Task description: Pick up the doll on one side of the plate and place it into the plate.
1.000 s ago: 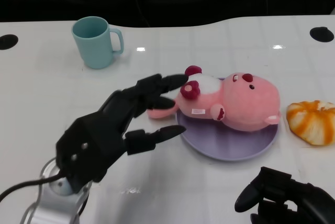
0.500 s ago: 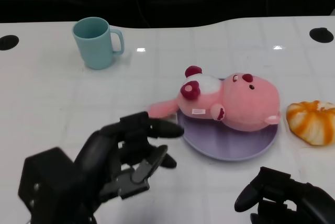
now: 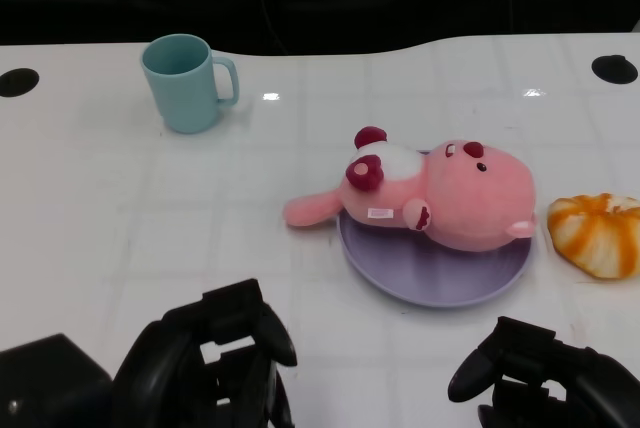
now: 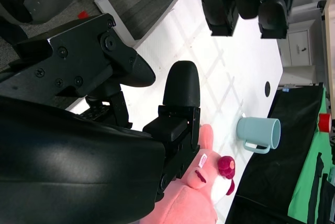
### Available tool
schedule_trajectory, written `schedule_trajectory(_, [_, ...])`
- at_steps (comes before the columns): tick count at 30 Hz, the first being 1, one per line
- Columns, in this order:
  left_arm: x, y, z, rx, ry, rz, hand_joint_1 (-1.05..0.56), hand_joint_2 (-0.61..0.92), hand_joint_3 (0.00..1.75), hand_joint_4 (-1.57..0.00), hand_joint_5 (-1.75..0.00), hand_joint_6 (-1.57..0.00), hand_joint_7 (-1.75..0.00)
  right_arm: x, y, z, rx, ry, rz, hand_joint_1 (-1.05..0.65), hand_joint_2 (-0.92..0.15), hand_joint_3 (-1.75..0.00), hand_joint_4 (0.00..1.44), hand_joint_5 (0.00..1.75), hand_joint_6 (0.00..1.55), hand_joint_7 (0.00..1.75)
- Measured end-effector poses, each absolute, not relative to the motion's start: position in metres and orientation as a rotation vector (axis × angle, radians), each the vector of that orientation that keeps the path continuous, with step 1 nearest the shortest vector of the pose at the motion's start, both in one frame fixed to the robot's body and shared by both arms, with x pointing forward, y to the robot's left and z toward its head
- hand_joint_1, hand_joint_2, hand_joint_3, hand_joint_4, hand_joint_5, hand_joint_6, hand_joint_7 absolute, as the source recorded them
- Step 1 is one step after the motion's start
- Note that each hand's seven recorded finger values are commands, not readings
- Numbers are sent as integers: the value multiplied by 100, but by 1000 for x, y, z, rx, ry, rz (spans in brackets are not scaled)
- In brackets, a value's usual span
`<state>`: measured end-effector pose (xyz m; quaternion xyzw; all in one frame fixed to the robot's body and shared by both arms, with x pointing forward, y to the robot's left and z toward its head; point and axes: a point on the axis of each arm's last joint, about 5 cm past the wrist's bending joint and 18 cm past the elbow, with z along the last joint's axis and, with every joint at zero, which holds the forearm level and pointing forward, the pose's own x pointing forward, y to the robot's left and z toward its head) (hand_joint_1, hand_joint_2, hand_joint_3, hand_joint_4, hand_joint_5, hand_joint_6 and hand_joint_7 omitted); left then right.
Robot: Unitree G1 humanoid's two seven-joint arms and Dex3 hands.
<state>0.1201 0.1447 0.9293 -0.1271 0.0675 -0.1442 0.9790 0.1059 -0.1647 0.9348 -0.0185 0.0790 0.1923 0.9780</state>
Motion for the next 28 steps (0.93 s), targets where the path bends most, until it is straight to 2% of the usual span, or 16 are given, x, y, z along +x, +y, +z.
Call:
schedule_trajectory(14, [127,148,917,-250,138,-266,-14,35,148,-93,-175,-80,-168,106,-166,935,-36,156,392,-10,-61,-111,67,175,51,140])
schedule_trajectory(28, [138,150,921,-227,196,-303,-11,35,151,-92,-175,-81,-169,107,-166,935,-40,149,392,-10,-62,-110,66,175,51,140])
